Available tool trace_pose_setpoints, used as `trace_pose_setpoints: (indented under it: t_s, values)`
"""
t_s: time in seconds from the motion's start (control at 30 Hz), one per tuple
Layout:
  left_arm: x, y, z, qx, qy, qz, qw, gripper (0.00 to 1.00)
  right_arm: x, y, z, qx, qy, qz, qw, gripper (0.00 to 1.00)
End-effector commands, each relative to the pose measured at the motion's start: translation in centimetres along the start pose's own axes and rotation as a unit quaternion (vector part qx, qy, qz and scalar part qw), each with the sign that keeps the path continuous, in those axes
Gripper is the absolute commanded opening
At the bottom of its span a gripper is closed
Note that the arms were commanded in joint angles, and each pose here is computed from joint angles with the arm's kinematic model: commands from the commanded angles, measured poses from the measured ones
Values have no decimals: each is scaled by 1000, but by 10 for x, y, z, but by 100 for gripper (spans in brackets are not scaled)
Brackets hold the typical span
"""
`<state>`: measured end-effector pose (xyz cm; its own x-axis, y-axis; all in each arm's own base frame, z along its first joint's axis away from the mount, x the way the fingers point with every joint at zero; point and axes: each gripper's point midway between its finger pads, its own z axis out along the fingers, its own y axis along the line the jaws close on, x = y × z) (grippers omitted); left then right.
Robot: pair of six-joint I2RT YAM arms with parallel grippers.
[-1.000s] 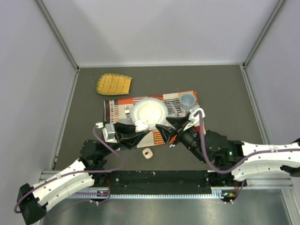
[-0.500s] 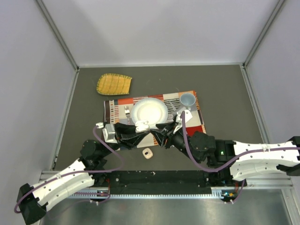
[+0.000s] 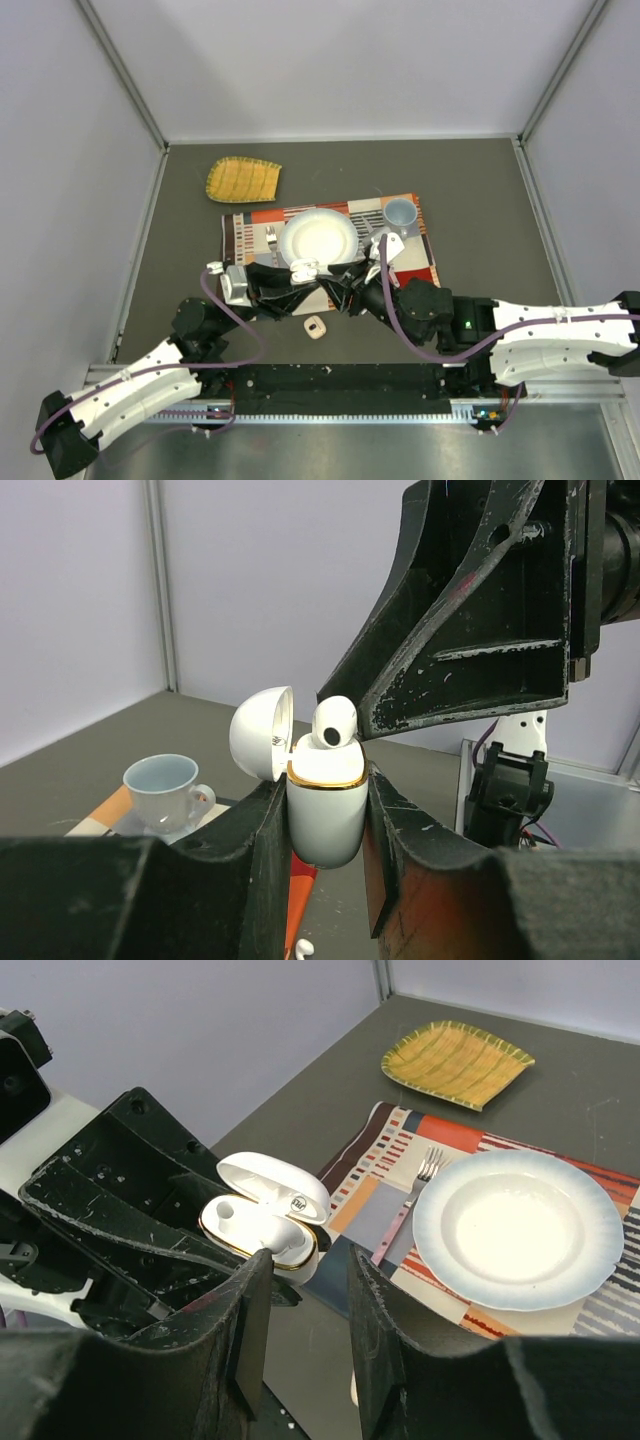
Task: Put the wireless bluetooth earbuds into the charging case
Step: Adjust the right earbud in the right side groove of the charging case, then pick up the left earbud from the center of the board.
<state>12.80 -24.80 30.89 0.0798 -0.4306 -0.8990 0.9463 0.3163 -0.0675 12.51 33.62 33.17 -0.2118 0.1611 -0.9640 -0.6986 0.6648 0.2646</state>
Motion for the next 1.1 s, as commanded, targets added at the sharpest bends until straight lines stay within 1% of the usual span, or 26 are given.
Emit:
trace_pose_setpoints:
  t_s: [0.0,0.3,0.4,0.5,0.53,0.57,0.63,0.7,0.73,0.77,0.8,0.83,0.87,0.9,0.97,1.0,1.07]
  values:
    - [-29,-7,9,20,-35,17,999,0,-31,9,4,-11,-34,32,999,35]
    - [-28,-7,7,18,-35,18,999,0,-38,0,4,11,-44,27,999,36]
    - [-28,-6,7,13,-35,19,999,0,-47,-2,-1,7,-56,33,998,41]
    - [-28,-4,5,9,-36,22,999,0,-61,-6,-11,1,-78,54,995,50]
    - [-28,-4,5,7,-35,22,999,0,-64,-9,-14,3,-85,59,995,60]
    - [-28,-2,4,3,-37,23,999,0,-67,-12,-17,7,-90,63,994,64]
    - [-27,0,2,-4,-37,26,999,0,-72,-23,-24,22,-101,73,992,71]
    - [-26,2,0,-9,-37,28,999,0,-74,-34,-29,44,-103,90,990,74]
    - [-26,2,-1,-11,-38,28,999,0,-70,-52,-33,90,-101,92,986,74]
    - [-28,2,-1,-13,-39,29,999,0,-67,-62,-34,118,-99,95,984,77]
    - [-27,2,-2,-14,-39,30,999,0,-65,-70,-36,142,-99,119,978,77]
    - [-29,2,-2,-13,-40,31,999,0,-49,-91,-42,192,-75,96,974,77]
    - [-30,2,-3,-15,-41,32,999,0,-44,-106,-45,225,-71,103,966,77]
    - [-31,2,-3,-15,-41,32,999,0,-40,-115,-46,248,-74,151,954,76]
    - [-34,0,-3,-11,-45,33,998,0,-17,-130,-49,265,-36,163,950,76]
    - [-37,-2,-3,-8,-47,33,998,0,-2,-134,-43,258,-11,204,944,76]
    - [-41,-3,-3,-5,-53,34,998,0,25,-144,-39,262,29,233,936,76]
